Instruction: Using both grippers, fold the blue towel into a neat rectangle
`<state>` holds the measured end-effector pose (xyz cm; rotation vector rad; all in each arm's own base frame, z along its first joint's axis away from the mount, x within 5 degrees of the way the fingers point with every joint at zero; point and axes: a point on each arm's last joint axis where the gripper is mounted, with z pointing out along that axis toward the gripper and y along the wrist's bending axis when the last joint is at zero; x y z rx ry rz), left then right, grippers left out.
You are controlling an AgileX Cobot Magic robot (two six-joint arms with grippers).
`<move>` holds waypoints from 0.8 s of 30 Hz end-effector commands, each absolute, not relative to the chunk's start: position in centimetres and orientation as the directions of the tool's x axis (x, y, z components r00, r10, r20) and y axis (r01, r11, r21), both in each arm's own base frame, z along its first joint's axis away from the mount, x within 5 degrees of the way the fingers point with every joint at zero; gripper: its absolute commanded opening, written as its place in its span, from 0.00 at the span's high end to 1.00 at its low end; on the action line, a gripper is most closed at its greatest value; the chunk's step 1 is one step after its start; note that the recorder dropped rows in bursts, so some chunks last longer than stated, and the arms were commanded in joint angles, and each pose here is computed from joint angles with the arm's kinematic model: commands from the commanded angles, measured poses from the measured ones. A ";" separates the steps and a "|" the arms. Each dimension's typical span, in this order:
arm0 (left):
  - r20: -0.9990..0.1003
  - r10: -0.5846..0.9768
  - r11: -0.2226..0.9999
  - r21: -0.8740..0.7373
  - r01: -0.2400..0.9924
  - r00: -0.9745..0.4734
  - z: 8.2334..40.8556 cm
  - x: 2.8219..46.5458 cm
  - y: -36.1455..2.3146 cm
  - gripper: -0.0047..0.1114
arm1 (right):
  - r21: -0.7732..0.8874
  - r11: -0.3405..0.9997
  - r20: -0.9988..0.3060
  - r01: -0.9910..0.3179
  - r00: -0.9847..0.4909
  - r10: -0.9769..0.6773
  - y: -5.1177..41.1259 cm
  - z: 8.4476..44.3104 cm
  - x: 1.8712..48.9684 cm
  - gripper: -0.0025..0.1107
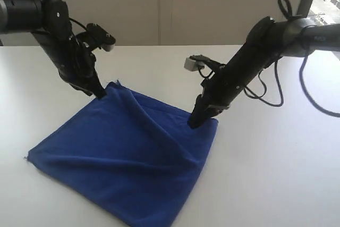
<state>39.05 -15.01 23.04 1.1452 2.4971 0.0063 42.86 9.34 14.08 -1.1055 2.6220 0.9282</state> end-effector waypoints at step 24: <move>-0.232 0.649 0.755 0.081 0.651 -0.724 23.2 29.3 -11.1 0.96 | 0.497 0.711 0.167 -0.497 -0.750 -0.640 11.0 9.6 33.5 0.98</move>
